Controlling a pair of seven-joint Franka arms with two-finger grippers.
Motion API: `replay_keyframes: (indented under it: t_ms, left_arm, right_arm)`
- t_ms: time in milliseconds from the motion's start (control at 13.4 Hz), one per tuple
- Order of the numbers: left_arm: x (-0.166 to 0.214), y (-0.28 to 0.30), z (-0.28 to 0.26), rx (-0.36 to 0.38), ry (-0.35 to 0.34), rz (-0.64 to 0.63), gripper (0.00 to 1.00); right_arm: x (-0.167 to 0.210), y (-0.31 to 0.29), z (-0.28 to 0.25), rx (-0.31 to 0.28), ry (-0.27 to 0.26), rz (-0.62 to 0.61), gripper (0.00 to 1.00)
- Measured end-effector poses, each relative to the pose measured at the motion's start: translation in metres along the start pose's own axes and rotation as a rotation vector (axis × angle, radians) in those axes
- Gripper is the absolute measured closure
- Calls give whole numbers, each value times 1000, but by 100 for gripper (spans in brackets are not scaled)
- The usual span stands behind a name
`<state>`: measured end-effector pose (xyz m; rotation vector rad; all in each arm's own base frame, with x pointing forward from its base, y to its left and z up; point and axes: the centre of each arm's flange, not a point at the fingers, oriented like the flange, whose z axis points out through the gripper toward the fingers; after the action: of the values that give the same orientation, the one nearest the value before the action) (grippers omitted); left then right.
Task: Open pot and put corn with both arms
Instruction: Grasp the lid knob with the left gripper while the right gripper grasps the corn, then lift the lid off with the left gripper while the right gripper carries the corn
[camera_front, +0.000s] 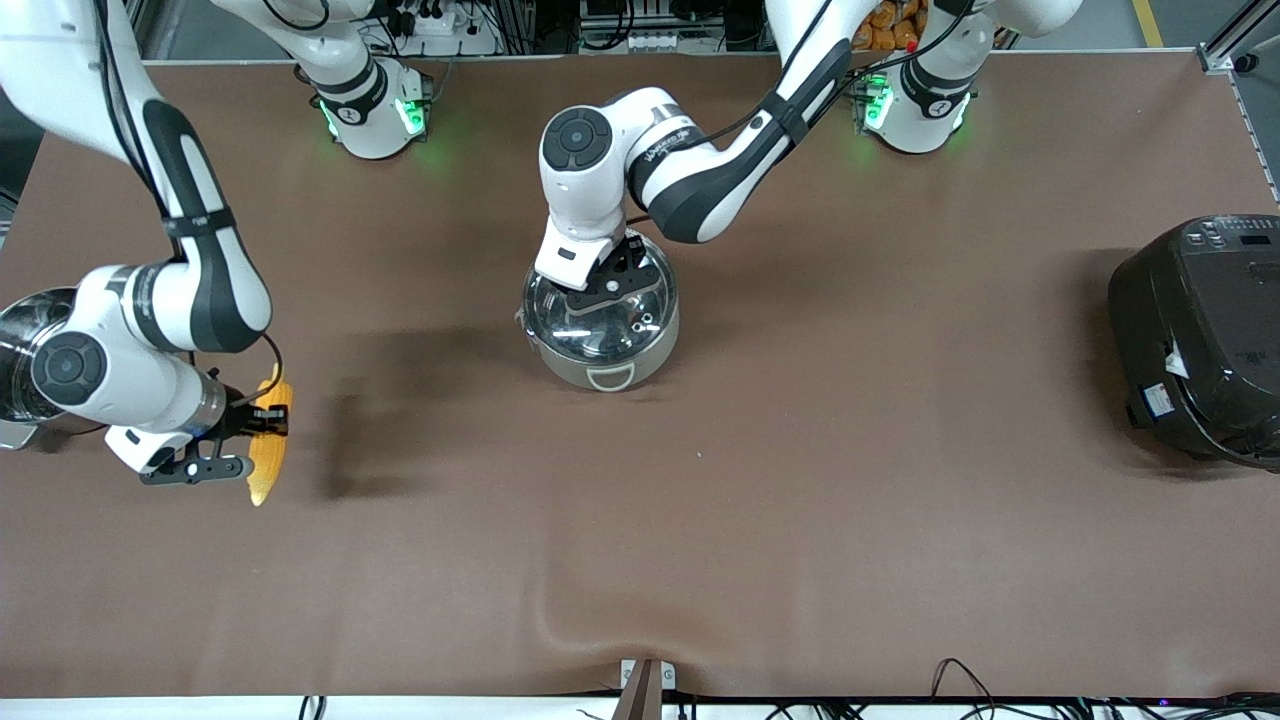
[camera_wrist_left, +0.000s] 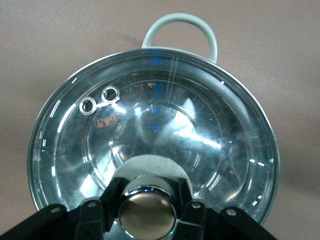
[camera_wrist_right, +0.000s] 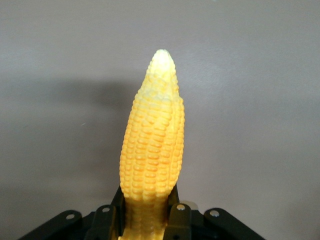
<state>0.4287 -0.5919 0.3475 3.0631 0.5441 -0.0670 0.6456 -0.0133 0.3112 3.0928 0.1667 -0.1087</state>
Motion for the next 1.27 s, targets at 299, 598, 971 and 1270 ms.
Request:
replay_keyframes:
  t_ms: [299,598,971,1270]
  left_arm:
    - [41,-28,-93,-31,37,-46,51]
    - [130,-125,-189,12,59,-24,51]
    - [240,-276,-181,20,-1,24,51]
    - [269,-367,-110,33,-16,76,51]
  right_arm:
    - [-12,-41,-48,-5,-19,-22,65]
    - [-21,-113,-81,17,-9,20,65]
    - [-52,-277,-107,11,33,57,65]
    - [-90,-380,-115,-73,102,-100,65]
